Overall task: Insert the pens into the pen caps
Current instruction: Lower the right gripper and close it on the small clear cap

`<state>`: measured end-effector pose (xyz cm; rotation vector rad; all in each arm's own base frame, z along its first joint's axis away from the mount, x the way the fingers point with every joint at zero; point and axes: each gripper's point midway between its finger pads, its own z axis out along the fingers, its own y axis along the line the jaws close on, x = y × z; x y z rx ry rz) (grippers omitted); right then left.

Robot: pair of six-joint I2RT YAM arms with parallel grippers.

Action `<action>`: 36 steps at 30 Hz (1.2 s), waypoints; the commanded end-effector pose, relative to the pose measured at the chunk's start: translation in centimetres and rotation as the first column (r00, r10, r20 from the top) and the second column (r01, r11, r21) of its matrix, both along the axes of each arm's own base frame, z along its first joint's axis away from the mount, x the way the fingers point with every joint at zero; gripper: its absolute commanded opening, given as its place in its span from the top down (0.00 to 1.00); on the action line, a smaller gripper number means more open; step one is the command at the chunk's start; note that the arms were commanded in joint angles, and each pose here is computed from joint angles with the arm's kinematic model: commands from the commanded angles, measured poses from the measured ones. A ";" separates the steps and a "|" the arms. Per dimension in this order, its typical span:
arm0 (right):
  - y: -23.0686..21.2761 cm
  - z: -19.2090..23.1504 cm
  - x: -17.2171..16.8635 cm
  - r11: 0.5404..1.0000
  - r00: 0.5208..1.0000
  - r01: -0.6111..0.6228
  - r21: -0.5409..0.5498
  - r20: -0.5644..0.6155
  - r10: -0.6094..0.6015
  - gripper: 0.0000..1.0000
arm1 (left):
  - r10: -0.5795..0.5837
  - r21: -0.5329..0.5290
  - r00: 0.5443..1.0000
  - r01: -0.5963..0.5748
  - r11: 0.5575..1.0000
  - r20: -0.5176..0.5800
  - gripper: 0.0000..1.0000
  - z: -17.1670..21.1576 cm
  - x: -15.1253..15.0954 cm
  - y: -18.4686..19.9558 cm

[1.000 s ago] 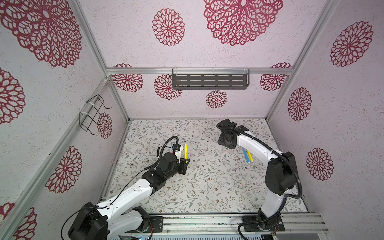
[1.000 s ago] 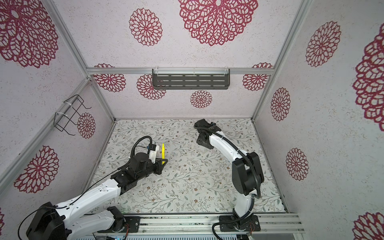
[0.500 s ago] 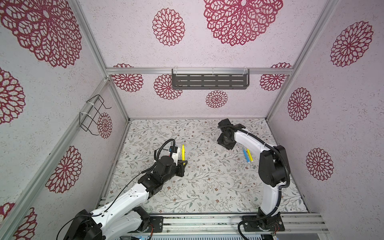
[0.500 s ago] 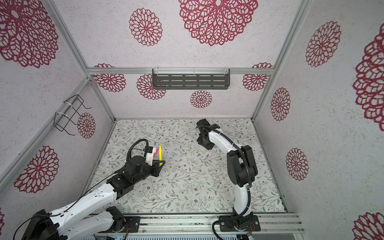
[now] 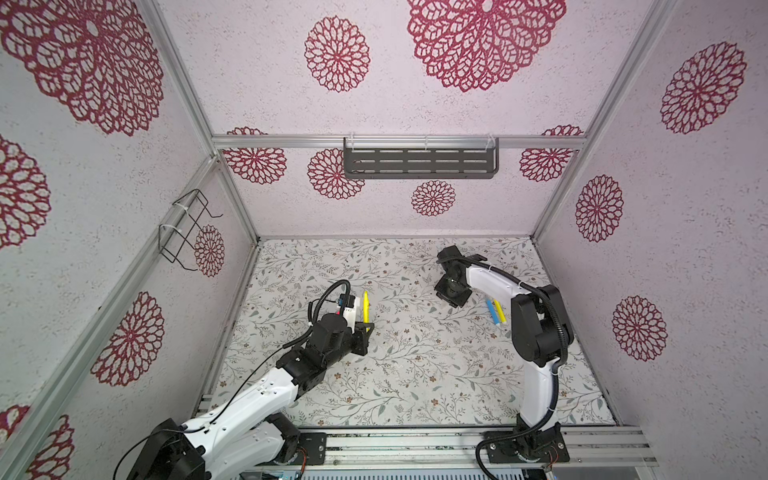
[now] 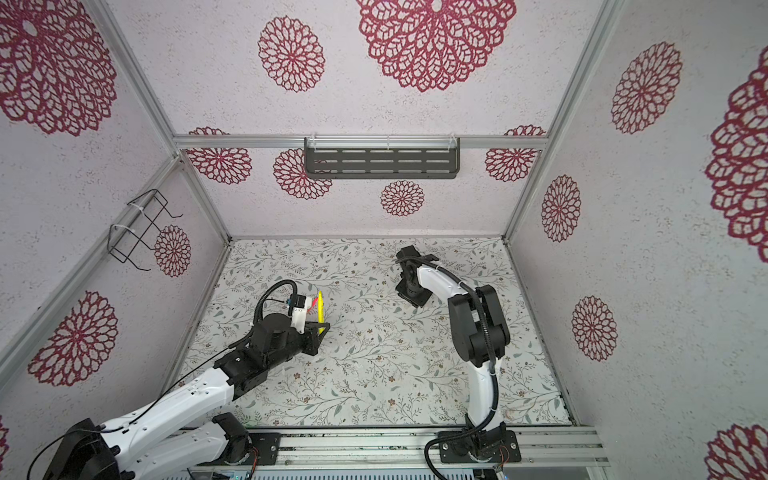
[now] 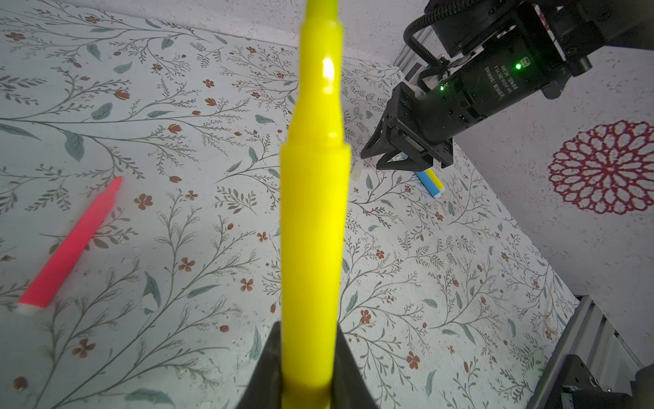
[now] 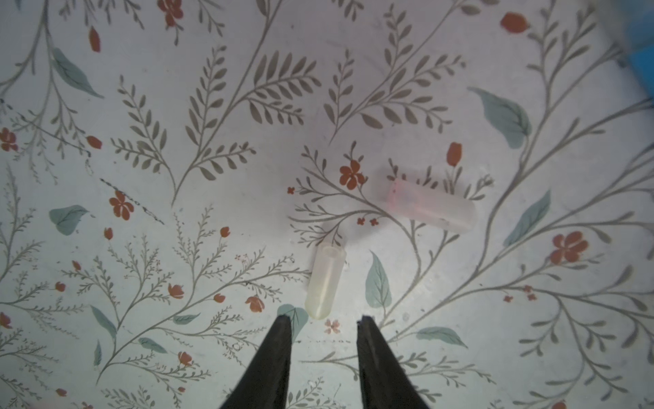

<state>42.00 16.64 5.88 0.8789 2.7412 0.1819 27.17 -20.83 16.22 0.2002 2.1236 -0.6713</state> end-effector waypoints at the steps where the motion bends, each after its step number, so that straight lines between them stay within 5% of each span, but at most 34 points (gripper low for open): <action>1: -0.4 -0.2 -0.1 0.999 0.999 0.035 0.011 -0.012 -0.035 0.65 | 0.025 -0.026 1.000 -0.024 0.999 0.019 1.00 0.6 0.3 0.4; 26: -1.4 -2.8 0.7 0.999 0.997 0.045 -0.006 -0.065 -0.045 0.70 | 0.032 -0.021 0.999 -0.031 0.999 0.030 1.00 0.7 0.1 0.8; 36: -1.8 -3.6 0.2 0.999 0.996 0.015 -0.029 -0.084 -0.017 0.79 | 0.037 -0.020 0.999 -0.037 0.999 0.036 1.00 0.9 0.0 1.0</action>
